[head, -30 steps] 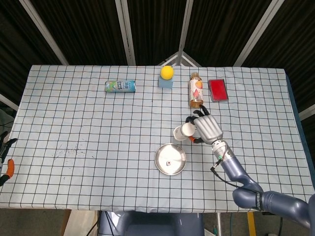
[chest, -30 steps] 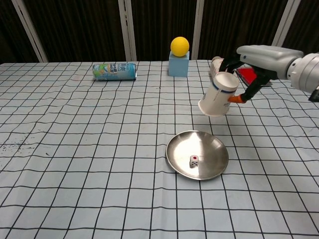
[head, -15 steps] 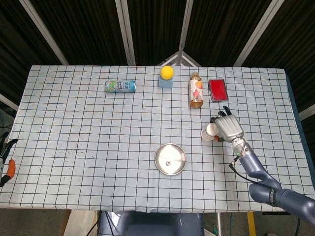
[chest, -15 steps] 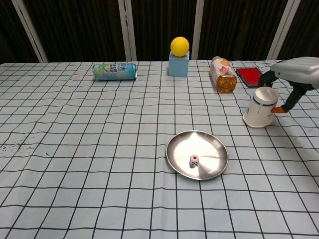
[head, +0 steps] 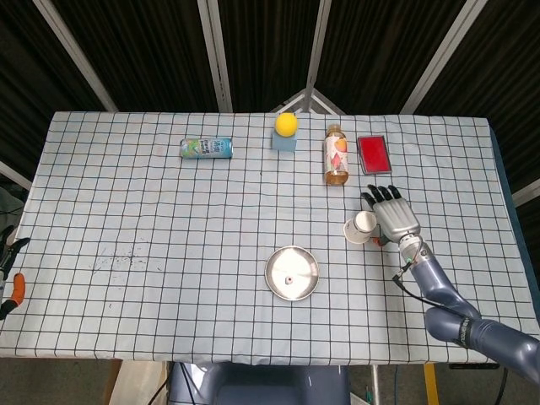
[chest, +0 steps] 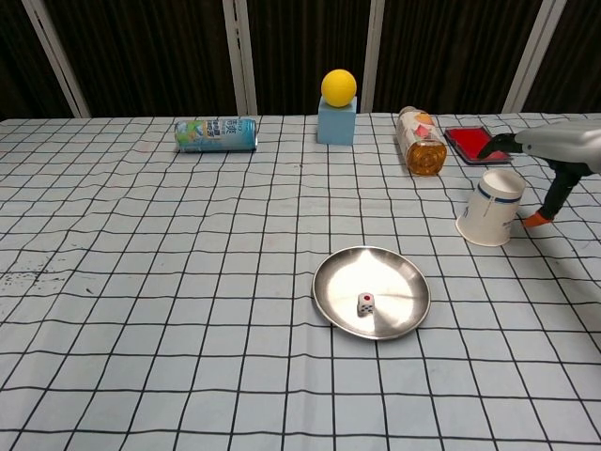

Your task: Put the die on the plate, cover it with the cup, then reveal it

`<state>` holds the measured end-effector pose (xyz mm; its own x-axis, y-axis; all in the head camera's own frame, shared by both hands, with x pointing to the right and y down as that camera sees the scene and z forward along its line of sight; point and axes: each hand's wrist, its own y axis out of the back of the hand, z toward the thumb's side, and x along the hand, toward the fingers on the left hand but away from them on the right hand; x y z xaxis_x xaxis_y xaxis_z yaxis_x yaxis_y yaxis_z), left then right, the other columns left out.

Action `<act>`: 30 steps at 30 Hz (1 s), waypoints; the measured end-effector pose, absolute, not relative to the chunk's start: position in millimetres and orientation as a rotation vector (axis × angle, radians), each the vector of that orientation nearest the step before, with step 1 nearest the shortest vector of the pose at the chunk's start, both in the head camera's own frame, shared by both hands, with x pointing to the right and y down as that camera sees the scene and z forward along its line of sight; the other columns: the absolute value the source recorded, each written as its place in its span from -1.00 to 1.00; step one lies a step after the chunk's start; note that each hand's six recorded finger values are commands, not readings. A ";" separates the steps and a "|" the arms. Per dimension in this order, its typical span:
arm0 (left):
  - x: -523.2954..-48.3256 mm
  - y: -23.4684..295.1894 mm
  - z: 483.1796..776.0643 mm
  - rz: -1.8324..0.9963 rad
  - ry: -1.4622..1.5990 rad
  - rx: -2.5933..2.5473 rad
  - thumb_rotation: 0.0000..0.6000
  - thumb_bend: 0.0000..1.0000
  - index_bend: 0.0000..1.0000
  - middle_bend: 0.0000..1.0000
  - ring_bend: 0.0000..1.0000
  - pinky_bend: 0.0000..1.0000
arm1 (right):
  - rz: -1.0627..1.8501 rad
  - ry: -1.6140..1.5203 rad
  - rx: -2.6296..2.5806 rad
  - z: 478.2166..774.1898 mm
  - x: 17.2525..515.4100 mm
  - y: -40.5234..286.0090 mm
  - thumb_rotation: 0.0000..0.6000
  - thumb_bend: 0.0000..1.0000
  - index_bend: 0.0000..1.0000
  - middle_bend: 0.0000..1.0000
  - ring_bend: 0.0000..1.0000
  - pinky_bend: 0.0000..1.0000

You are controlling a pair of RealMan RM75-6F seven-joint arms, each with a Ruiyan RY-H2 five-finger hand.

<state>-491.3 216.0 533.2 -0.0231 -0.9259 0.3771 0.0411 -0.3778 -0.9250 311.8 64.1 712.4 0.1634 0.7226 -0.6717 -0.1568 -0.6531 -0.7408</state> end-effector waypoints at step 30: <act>-494.9 218.2 521.3 -1.503 1.031 -1.448 1.00 0.67 -0.70 -1.00 -1.00 -1.00 | 1.562 -0.935 -1.539 533.4 397.0 212.3 1.00 -0.69 -0.76 -0.95 -1.00 -1.00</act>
